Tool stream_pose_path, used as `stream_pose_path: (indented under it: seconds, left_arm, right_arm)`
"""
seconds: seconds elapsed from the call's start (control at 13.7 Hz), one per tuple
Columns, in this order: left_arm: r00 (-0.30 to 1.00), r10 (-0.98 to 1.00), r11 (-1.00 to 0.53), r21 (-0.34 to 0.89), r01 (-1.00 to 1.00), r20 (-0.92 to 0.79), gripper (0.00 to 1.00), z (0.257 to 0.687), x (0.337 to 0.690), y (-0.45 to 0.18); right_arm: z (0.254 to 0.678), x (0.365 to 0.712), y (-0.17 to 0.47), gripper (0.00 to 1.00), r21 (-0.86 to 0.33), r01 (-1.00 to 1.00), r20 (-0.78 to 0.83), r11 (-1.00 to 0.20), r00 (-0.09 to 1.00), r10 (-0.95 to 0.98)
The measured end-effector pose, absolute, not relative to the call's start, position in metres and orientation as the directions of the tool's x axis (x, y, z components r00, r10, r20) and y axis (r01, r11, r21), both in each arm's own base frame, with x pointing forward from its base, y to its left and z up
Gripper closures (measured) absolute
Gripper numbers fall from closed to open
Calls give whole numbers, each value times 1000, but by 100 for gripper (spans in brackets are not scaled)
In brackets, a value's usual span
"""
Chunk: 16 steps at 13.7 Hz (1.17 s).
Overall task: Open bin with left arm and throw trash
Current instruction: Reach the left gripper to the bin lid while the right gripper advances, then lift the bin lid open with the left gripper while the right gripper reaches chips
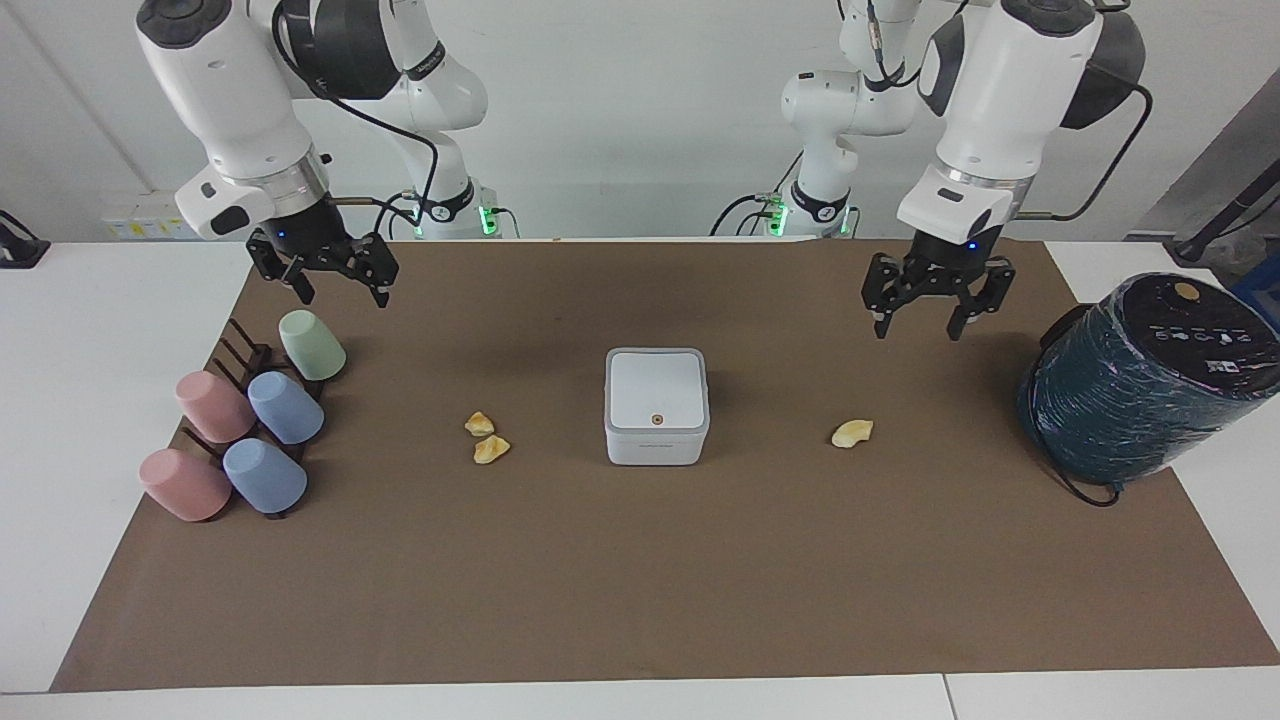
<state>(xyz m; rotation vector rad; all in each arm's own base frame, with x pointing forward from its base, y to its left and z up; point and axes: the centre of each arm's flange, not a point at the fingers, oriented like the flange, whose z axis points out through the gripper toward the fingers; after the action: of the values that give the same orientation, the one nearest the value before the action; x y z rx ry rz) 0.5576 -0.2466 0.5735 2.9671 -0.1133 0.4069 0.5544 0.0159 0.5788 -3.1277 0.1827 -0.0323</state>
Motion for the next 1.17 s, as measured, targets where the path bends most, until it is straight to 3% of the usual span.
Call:
stream_pose_path:
  seconds: [0.07,0.15,0.36,0.58,1.17]
  left_arm:
    - [957,-35,-984,158,-83,287,93,558,550,-274]
    - [954,-20,-981,181,-77,298,94,542,544,-297]
    - [940,8,-968,237,-78,340,94,497,544,-342]
    - [926,23,-962,260,-82,377,94,477,551,-347]
    - [942,-48,-962,238,-133,331,94,430,529,-386]
  right_arm:
    - [576,556,19,0,-12,-111,37,-994,993,-111]
    - [569,558,22,0,-13,-105,47,-994,993,-105]
    - [539,559,43,0,-16,-69,63,-997,996,-70]
    - [498,558,60,0,-19,-38,85,-999,996,-40]
    - [348,586,124,0,-36,63,136,-997,989,58]
